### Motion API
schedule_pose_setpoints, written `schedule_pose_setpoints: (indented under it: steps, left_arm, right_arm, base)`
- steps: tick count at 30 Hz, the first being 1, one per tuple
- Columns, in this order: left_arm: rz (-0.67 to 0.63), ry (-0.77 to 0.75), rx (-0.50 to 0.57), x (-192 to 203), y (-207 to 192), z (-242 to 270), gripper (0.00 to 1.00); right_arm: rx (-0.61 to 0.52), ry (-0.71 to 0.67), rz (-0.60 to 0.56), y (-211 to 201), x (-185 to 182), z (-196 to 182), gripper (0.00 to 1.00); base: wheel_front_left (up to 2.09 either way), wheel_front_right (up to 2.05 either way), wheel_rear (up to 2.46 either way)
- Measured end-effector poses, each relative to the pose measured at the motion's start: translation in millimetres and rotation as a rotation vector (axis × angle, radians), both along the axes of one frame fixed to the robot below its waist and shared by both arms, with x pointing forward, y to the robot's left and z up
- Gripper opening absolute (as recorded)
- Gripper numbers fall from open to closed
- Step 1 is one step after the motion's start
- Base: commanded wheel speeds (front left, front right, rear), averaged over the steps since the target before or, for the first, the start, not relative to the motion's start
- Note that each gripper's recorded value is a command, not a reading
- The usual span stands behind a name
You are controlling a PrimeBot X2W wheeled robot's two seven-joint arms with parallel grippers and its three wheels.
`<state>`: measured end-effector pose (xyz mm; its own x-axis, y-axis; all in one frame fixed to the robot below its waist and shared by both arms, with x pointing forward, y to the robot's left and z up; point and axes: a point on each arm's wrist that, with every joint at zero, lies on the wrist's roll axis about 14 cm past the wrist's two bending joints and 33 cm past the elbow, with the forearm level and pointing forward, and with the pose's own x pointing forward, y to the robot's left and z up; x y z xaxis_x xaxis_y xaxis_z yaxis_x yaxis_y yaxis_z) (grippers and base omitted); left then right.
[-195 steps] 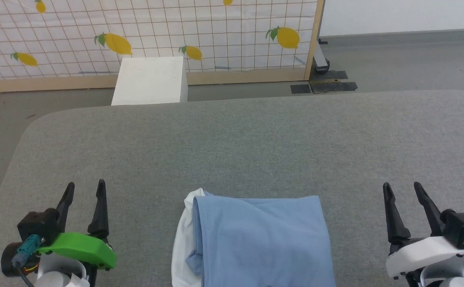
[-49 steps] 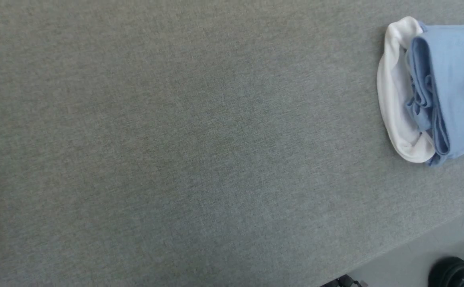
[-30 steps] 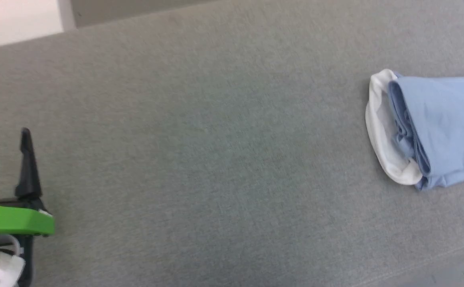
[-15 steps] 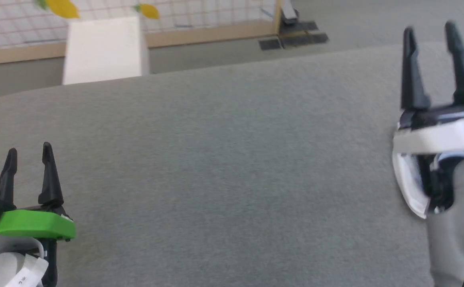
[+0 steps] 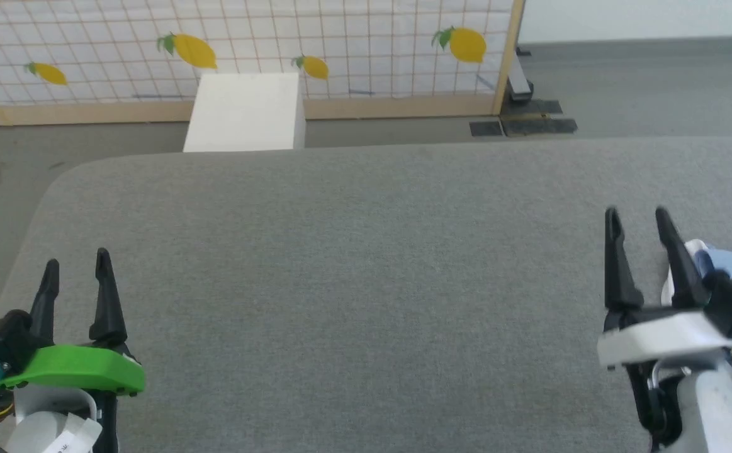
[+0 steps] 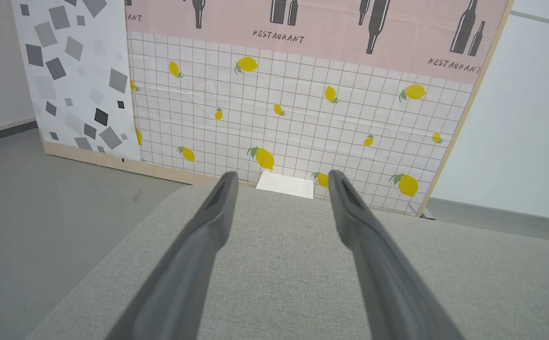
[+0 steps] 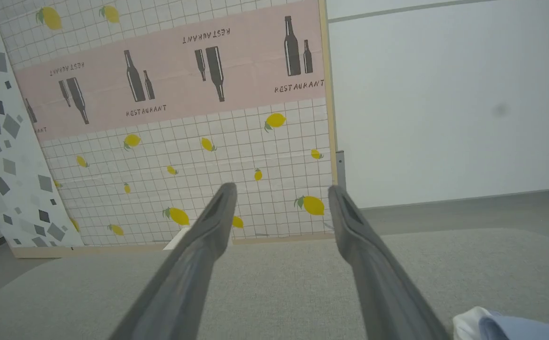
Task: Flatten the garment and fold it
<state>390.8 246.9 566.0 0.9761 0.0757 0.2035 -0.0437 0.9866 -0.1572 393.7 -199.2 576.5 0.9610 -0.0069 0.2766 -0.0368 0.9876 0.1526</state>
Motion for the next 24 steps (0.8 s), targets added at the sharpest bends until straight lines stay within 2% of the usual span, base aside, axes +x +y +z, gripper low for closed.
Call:
schedule_pose_setpoints:
  steps: [5,11,24]
  left_arm:
    - [-0.006,0.014,0.003,-9,0,-5,1.00]
    - [-0.069,0.103,0.040,-11,-18,-30,1.00]
    - [-0.113,0.184,0.066,-13,-31,-55,1.00]
  right_arm:
    - [-0.004,0.052,0.013,5,-12,-19,1.00]
    - [-0.027,0.110,-0.003,0,-25,-39,1.00]
    - [-0.039,0.164,-0.009,-2,-34,-57,1.00]
  base:
    - [0.00,0.00,0.00]
    - [0.00,0.00,0.00]
    - [0.00,0.00,0.00]
